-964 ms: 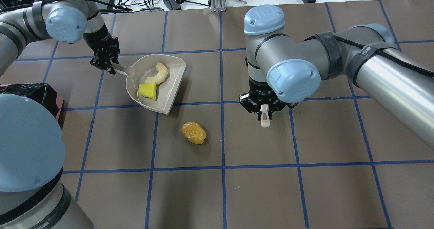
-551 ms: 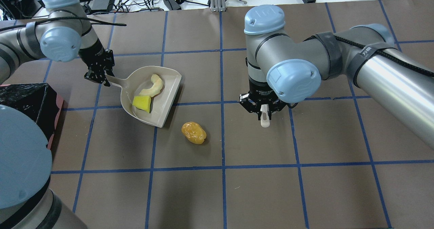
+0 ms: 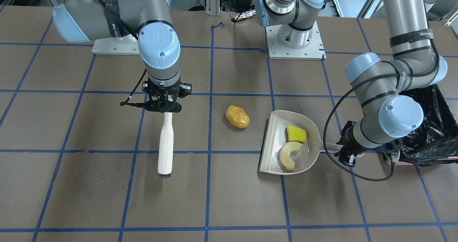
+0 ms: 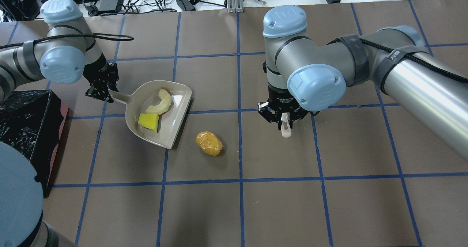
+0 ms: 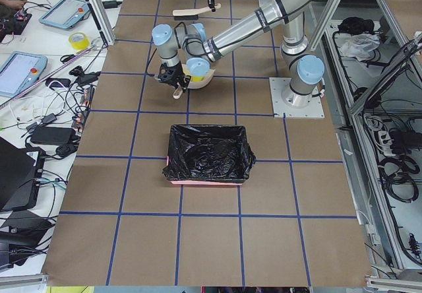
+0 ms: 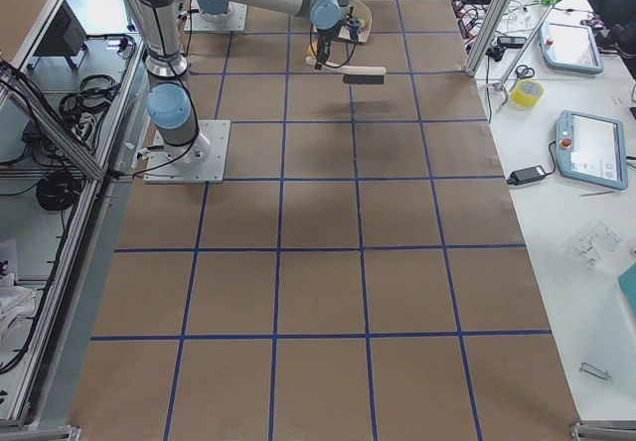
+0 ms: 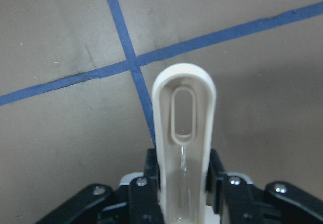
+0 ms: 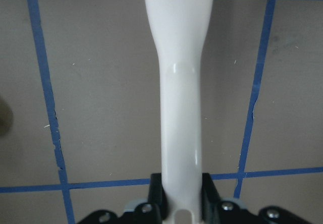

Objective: Sweep and dump trash into bin

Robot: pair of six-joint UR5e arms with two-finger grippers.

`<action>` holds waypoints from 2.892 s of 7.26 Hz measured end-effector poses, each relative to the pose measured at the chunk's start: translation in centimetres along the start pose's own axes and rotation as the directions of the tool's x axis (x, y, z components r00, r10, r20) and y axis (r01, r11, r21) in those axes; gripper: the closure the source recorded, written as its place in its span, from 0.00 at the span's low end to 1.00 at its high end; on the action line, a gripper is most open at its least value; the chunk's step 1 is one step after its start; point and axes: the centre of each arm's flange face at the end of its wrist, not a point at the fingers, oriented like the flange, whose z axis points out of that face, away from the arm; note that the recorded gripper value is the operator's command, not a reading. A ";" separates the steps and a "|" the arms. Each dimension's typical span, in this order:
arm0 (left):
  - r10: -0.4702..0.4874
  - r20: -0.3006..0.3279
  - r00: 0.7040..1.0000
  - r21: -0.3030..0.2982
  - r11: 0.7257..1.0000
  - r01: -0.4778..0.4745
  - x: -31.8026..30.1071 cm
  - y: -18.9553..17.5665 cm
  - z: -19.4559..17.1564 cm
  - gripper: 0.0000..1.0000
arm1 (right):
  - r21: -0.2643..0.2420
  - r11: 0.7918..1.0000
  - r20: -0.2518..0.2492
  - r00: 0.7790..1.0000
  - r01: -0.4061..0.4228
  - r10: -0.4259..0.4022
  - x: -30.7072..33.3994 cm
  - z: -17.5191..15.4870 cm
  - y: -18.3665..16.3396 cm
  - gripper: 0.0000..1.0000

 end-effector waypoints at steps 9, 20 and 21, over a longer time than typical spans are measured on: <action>-0.086 0.058 0.995 -0.040 0.995 0.088 -5.4 -0.5 2.2 1.00 | 0.013 1.000 0.006 1.000 0.003 -0.003 -0.4 1.0 -1.1 0.90; -0.094 0.057 0.994 -0.038 0.995 0.097 -5.4 -0.5 2.8 1.00 | 0.016 1.000 0.016 1.000 -0.017 0.017 -0.8 1.4 -1.5 0.91; -0.093 0.057 0.994 -0.038 0.995 0.096 -5.4 -0.5 2.8 1.00 | 0.016 1.000 0.016 1.000 -0.018 0.018 -0.8 1.5 -1.6 0.91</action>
